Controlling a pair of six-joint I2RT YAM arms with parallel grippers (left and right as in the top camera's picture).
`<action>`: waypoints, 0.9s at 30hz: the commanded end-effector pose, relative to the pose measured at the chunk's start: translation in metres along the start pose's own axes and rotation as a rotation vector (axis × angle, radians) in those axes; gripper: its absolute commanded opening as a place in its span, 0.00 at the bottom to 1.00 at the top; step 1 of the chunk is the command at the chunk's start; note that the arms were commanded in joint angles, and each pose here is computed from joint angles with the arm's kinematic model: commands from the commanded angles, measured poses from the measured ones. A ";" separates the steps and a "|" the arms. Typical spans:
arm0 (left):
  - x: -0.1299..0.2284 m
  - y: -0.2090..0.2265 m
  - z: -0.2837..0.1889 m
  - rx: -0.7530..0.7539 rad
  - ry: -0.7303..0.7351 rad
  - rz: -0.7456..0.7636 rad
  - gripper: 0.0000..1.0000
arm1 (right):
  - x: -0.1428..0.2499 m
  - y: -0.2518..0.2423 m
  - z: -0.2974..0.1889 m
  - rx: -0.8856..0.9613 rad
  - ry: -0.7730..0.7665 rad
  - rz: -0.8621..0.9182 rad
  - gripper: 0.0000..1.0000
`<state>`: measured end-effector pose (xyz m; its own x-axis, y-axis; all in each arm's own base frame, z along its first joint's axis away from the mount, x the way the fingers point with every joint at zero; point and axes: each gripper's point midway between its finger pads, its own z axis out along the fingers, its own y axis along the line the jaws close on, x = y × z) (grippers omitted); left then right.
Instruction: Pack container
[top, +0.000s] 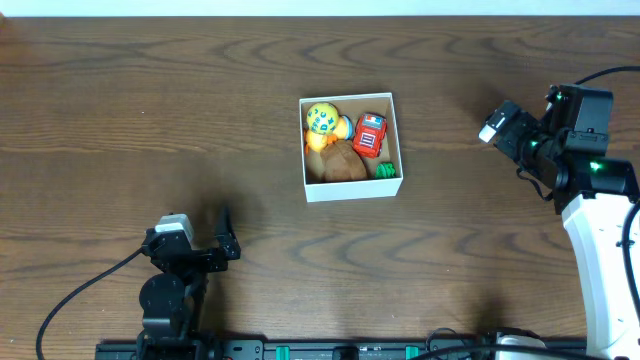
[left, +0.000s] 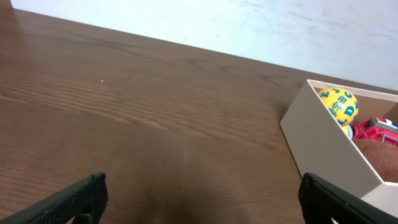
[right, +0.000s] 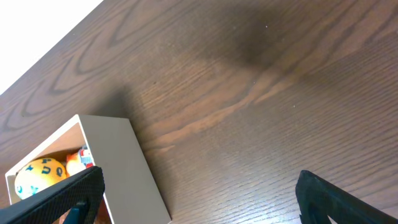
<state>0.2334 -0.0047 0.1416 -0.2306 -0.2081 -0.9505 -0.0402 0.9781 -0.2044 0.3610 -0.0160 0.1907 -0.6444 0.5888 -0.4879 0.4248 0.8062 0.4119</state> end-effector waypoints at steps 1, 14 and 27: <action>0.005 0.002 0.001 -0.004 0.008 -0.002 0.98 | -0.002 -0.001 0.000 0.000 -0.001 0.007 0.99; 0.005 0.002 0.001 -0.004 0.008 -0.002 0.98 | -0.002 -0.001 0.000 0.000 -0.001 0.007 0.99; 0.005 0.002 0.001 -0.004 0.008 -0.002 0.98 | 0.001 -0.024 -0.002 0.117 0.006 -0.168 0.99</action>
<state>0.2333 -0.0047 0.1415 -0.2309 -0.2081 -0.9505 -0.0403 0.9781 -0.2043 0.3555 -0.0194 0.1862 -0.6685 0.5561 -0.4937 0.4203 0.8303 0.3661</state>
